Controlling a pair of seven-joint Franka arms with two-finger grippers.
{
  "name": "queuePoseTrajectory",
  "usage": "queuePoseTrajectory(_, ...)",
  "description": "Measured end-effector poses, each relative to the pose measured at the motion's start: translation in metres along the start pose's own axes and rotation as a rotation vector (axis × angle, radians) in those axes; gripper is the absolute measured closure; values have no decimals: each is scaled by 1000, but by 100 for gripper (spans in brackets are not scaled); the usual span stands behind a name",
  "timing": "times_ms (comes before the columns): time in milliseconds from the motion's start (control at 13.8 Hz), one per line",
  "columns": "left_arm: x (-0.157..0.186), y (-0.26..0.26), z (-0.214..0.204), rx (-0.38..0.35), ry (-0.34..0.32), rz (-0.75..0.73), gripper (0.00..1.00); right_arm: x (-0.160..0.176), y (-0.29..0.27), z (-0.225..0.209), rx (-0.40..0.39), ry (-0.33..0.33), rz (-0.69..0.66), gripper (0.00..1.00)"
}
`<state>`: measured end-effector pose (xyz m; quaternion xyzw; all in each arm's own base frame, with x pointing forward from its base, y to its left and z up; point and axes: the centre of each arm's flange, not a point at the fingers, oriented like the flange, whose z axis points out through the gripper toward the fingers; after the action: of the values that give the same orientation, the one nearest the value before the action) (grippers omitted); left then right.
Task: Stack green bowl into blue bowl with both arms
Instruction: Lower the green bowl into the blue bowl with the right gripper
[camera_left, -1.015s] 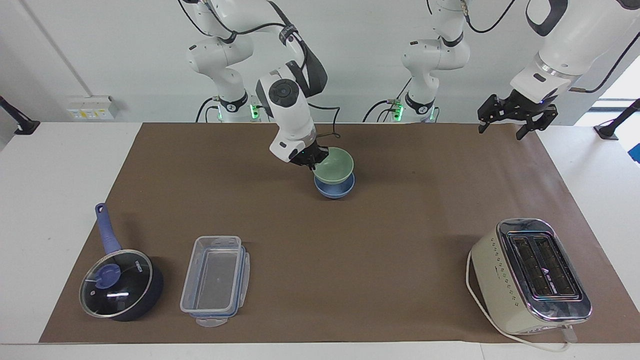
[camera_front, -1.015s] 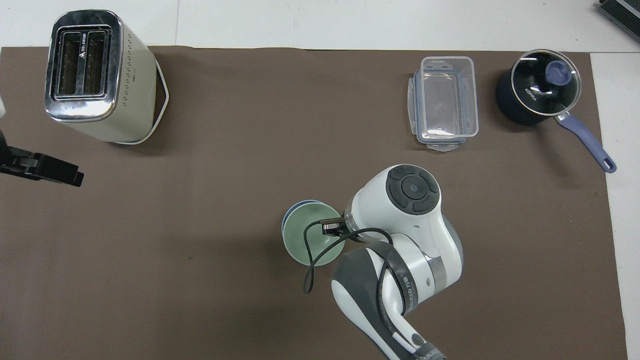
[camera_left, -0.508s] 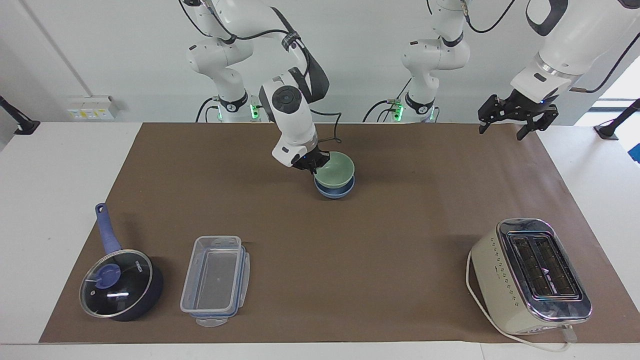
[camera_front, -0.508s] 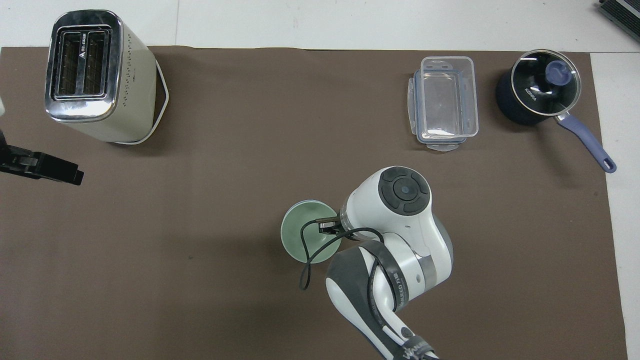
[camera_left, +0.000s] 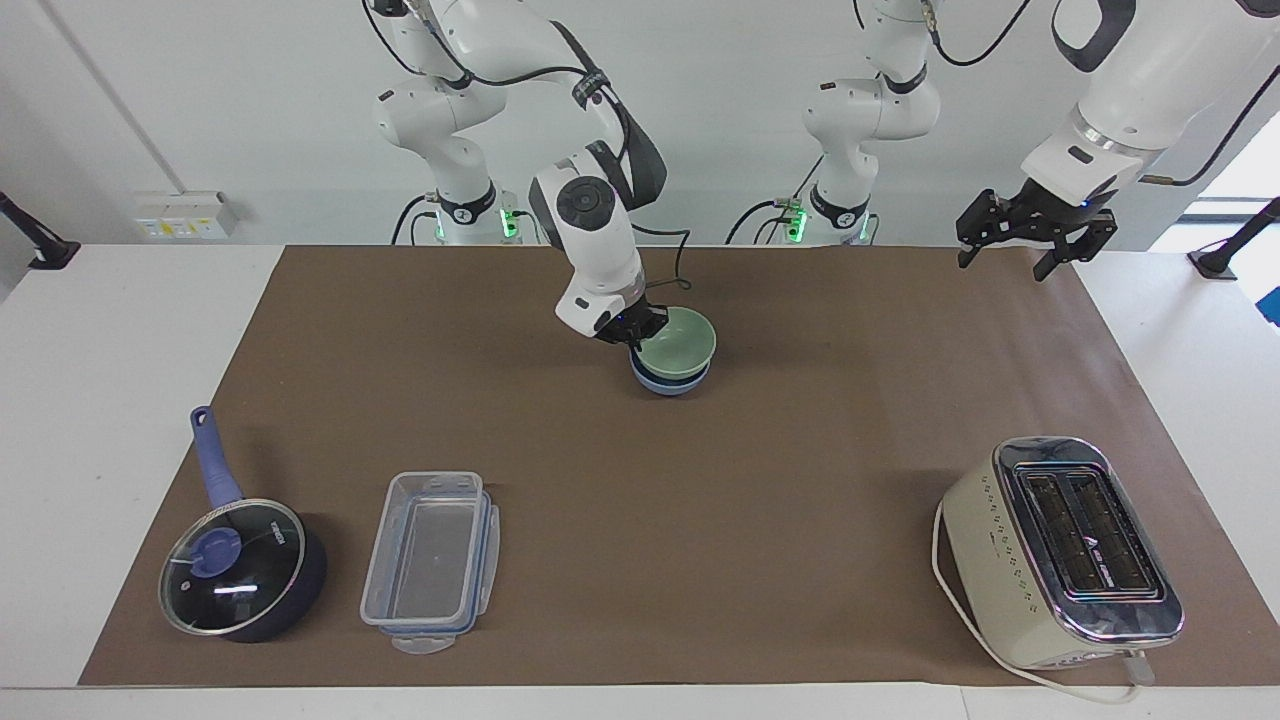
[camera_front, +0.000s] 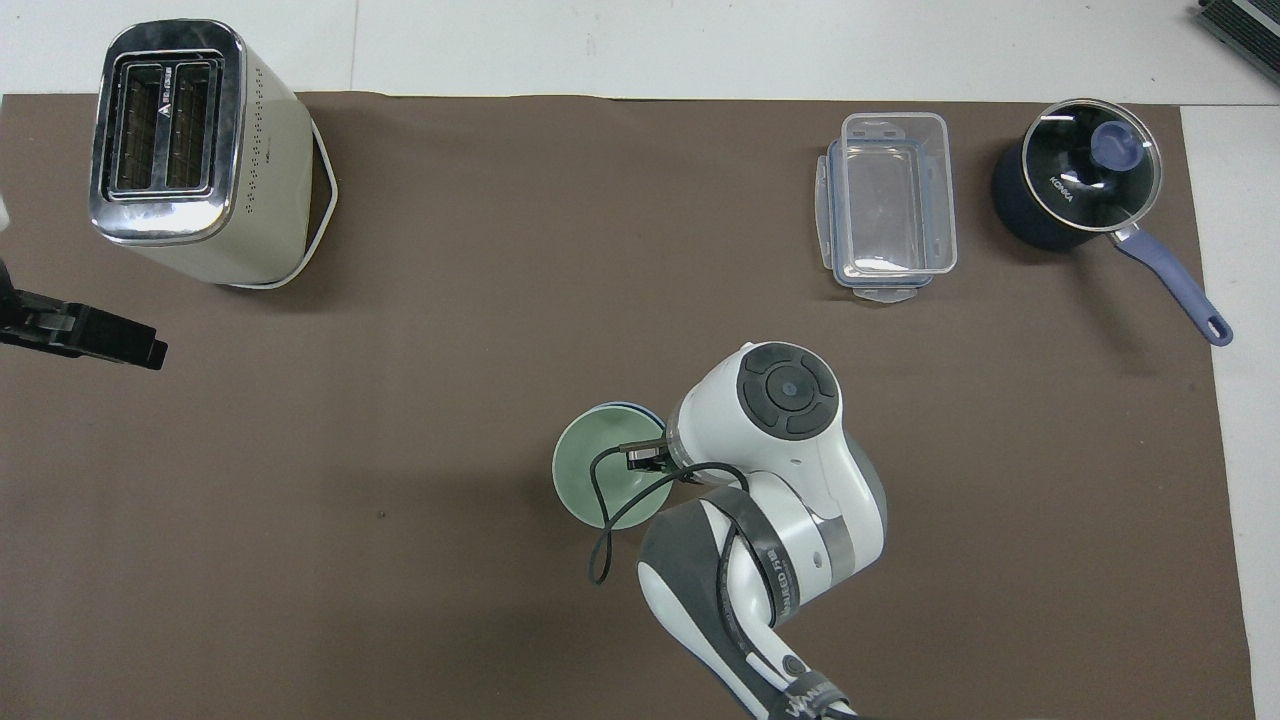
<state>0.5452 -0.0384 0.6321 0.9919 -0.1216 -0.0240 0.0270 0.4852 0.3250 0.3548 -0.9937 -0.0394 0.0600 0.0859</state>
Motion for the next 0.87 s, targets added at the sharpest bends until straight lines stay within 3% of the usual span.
queuePoseTrajectory(870,0,0,0,0,0,0,0,7,7,4,5,26,-55,95)
